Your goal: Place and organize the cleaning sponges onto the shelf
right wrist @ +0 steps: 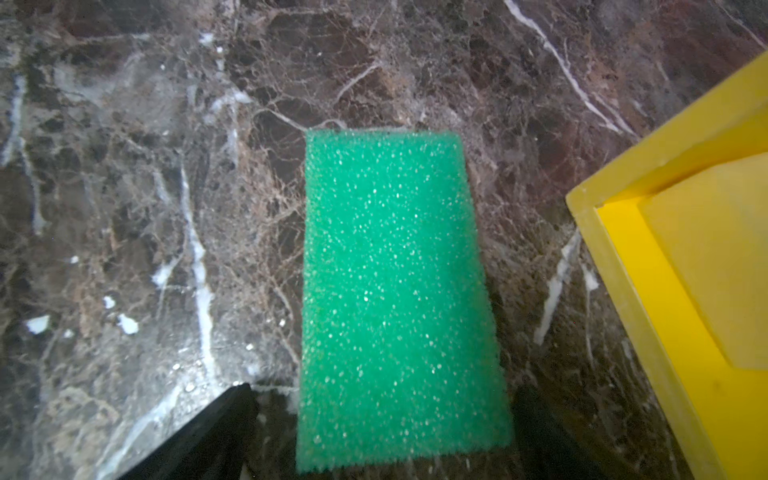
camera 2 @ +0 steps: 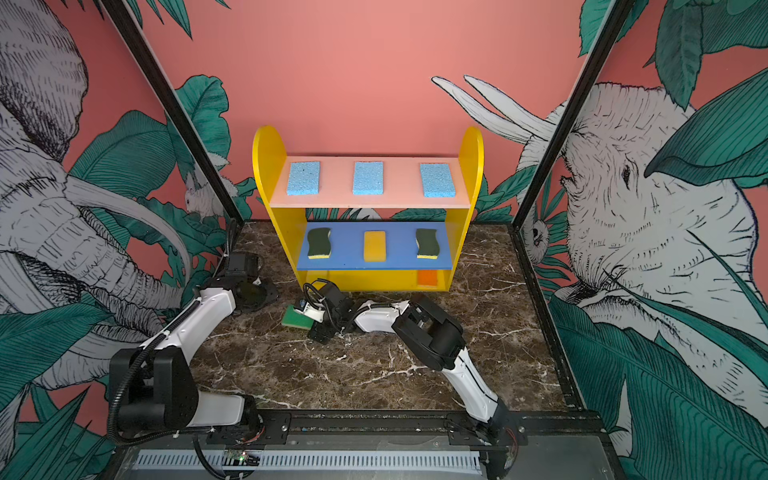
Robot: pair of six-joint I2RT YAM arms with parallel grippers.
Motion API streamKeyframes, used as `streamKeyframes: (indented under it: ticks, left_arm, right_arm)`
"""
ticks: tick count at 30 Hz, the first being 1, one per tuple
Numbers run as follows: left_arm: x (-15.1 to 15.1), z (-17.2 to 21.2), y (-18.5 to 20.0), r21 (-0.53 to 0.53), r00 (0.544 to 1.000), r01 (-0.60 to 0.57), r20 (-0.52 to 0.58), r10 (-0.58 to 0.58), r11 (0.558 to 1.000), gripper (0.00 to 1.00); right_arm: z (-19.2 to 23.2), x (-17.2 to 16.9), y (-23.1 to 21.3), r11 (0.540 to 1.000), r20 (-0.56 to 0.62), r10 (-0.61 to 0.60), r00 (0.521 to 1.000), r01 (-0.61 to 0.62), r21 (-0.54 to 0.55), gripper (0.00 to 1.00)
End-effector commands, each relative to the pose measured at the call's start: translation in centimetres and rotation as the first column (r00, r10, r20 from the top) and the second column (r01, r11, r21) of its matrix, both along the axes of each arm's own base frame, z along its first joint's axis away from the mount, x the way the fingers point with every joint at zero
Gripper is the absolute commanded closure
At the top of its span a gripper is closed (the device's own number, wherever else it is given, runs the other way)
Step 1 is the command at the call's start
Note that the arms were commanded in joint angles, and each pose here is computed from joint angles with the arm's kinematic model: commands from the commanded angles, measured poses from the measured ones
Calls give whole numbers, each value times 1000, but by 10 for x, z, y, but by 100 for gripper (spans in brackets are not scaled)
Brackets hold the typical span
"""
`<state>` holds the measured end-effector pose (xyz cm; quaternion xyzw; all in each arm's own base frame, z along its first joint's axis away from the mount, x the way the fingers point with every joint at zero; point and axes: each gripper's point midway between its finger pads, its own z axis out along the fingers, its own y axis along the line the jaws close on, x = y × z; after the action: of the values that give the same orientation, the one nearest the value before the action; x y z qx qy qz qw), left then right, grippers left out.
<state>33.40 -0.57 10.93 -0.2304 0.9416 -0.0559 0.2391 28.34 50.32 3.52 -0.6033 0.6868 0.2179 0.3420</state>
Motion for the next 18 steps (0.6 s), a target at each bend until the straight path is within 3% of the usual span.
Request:
streamKeyframes:
  ticks: [1,10,18]
  left_arm:
    - [-3,14,5,16,1000,-9,17,9,1000,69]
    - [-6,14,8,27,1000,-15,15,15,1000,69]
    - [-8,8,7,20,1000,-14,0,14,1000,69]
  right_arm:
    - [-10,-11,4,997,-24,70,997,-70,-21,1]
    - [-5,-33,4,989,-47,143,989,-145,-34,11]
    - [-6,-15,10,999,-20,36,999,-36,-25,6]
